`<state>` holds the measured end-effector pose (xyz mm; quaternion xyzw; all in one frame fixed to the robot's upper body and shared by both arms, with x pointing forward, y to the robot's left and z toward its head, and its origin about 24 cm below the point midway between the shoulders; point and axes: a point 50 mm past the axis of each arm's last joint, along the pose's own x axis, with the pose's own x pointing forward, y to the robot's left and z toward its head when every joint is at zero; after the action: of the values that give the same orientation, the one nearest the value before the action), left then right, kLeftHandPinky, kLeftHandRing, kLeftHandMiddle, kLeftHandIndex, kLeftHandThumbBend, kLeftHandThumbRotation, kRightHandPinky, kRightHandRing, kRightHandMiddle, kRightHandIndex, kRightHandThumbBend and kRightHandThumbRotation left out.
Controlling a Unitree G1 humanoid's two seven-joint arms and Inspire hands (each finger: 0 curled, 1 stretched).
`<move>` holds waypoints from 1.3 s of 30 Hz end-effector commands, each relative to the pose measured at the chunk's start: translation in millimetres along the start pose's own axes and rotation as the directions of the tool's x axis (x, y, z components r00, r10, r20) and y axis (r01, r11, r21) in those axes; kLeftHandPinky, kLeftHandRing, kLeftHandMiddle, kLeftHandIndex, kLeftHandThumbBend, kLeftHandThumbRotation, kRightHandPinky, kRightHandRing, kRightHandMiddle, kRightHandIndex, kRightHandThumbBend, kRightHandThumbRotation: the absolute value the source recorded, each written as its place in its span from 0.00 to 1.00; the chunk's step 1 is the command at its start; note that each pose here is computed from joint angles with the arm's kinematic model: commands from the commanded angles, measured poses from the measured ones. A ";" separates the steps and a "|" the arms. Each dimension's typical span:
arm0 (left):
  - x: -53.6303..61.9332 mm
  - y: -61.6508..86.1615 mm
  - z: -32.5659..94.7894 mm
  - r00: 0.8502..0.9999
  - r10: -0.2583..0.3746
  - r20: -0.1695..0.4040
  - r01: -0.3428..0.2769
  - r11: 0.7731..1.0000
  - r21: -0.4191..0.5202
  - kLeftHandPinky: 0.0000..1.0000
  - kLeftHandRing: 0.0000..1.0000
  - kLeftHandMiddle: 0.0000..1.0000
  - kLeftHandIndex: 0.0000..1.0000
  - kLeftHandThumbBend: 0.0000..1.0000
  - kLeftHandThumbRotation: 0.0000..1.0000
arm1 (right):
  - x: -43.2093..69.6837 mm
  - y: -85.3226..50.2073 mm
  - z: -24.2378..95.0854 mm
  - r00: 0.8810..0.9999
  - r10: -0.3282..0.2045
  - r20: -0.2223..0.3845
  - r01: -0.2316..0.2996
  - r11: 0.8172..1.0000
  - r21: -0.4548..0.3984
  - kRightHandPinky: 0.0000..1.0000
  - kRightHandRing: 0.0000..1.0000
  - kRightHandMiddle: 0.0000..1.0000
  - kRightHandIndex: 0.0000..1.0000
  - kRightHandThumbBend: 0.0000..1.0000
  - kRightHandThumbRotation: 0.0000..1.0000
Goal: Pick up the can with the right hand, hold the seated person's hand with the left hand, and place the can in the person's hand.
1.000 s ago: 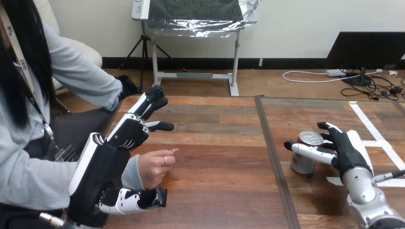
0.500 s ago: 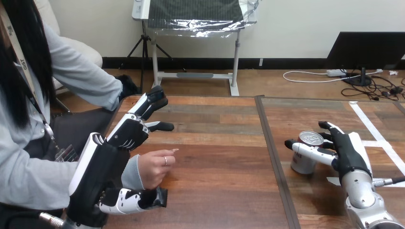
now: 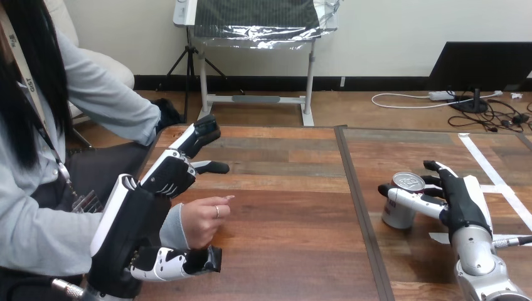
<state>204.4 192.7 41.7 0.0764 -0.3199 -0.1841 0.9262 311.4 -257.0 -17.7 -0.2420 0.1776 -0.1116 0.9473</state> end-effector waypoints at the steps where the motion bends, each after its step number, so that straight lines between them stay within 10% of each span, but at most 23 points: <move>1: 13.7 7.5 7.9 0.997 0.002 0.078 -0.004 1.000 0.031 0.72 0.91 0.95 0.89 1.00 0.62 | 4.2 3.6 18.1 0.998 -0.019 0.065 0.017 0.999 0.031 0.70 0.79 0.83 0.89 1.00 0.31; 39: 13.6 6.3 8.3 0.997 -0.003 0.081 0.001 0.999 0.033 0.72 0.91 0.95 0.90 1.00 0.62 | 3.7 7.0 20.6 0.995 -0.077 0.060 0.071 0.994 0.087 0.58 0.64 0.67 0.70 0.92 0.00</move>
<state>204.5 192.4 42.3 0.0764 -0.3209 -0.1849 0.9257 310.5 -250.4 -20.6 -0.2301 0.1728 -0.1397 0.9475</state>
